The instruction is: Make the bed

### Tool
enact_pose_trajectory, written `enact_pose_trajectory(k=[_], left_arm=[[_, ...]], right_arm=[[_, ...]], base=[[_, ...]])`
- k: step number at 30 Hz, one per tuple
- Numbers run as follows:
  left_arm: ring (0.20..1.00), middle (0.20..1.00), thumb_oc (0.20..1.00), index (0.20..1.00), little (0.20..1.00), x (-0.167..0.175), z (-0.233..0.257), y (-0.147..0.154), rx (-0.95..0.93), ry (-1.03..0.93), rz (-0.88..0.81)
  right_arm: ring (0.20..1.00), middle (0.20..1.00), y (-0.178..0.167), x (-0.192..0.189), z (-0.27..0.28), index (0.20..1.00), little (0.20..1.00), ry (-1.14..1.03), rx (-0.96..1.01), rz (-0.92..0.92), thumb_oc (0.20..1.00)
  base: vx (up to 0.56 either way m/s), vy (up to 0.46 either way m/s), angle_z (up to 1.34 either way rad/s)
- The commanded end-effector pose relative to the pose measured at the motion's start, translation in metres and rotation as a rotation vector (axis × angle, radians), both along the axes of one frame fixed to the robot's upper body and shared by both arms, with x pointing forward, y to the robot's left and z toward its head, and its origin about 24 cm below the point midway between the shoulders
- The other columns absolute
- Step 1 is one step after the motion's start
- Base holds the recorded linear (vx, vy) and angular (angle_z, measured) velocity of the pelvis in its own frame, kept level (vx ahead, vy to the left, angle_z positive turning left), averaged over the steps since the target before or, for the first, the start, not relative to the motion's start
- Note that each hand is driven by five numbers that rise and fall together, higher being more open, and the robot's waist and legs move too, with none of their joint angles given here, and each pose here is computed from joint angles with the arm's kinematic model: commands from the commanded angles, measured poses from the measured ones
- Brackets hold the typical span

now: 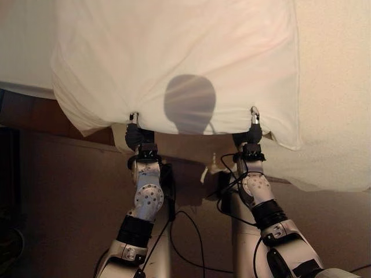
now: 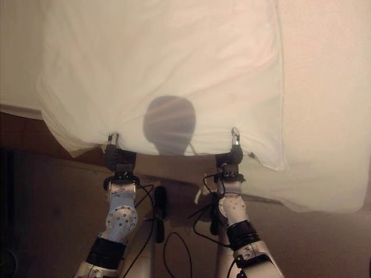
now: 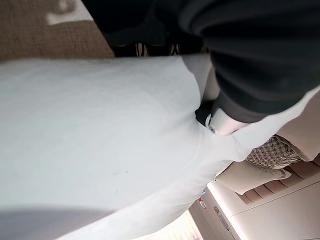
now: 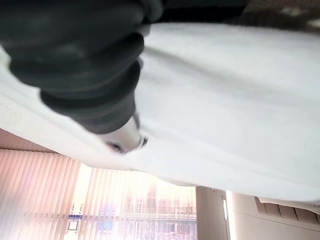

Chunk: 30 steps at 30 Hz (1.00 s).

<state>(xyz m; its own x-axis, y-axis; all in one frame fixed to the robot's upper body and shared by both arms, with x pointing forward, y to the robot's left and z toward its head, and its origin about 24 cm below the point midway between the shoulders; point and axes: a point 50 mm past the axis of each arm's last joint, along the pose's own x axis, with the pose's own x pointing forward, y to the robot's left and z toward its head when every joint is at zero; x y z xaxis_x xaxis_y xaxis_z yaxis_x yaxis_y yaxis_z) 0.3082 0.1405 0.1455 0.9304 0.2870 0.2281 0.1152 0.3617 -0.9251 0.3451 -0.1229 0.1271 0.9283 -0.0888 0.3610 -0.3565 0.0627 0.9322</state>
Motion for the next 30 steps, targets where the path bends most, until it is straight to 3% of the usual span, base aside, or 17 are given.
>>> enact_pose_trajectory(k=[1,6,7,9,10,20,30], left_arm=[[0.2,0.2,0.2,0.2,0.2,-0.023,0.027,0.046,-0.016,-0.198,0.237],[0.2,0.2,0.2,0.2,0.2,-0.024,0.022,0.05,-0.02,-0.172,0.254],[0.354,0.354,0.354,0.354,0.354,-0.025,0.021,0.051,-0.025,-0.166,0.262],[0.74,0.74,0.74,0.74,0.74,-0.026,0.019,0.053,-0.038,-0.16,0.271],[1.0,1.0,1.0,1.0,1.0,-0.026,0.013,0.057,-0.054,-0.14,0.282],[1.0,1.0,1.0,1.0,1.0,-0.019,-0.015,0.051,-0.129,-0.042,0.218],[1.0,1.0,1.0,1.0,1.0,0.005,-0.036,0.008,-0.155,0.027,-0.023]], right_arm=[[0.2,0.2,-0.034,-0.009,0.025,0.2,0.2,-0.158,0.023,-0.136,0.2],[0.2,0.2,-0.025,-0.02,0.037,0.2,0.2,-0.253,0.023,-0.105,0.2],[0.2,0.2,-0.024,-0.024,0.042,0.2,0.2,-0.285,0.034,-0.103,0.2],[0.2,0.2,-0.02,-0.03,0.046,0.2,0.2,-0.327,0.036,-0.083,0.2],[0.2,0.2,-0.017,-0.036,0.052,0.2,0.2,-0.378,0.039,-0.067,0.2],[0.2,0.2,0.0,-0.072,0.08,0.2,0.2,-0.599,-0.022,0.032,0.2],[0.2,0.2,0.021,-0.086,0.093,0.2,0.2,-0.708,-0.01,0.154,0.2]], base=[[0.0,0.0,0.0],[0.0,0.0,0.0],[0.0,0.0,0.0],[0.0,0.0,0.0],[0.0,0.0,0.0],[0.0,0.0,-0.01],[0.0,0.005,-0.03]])
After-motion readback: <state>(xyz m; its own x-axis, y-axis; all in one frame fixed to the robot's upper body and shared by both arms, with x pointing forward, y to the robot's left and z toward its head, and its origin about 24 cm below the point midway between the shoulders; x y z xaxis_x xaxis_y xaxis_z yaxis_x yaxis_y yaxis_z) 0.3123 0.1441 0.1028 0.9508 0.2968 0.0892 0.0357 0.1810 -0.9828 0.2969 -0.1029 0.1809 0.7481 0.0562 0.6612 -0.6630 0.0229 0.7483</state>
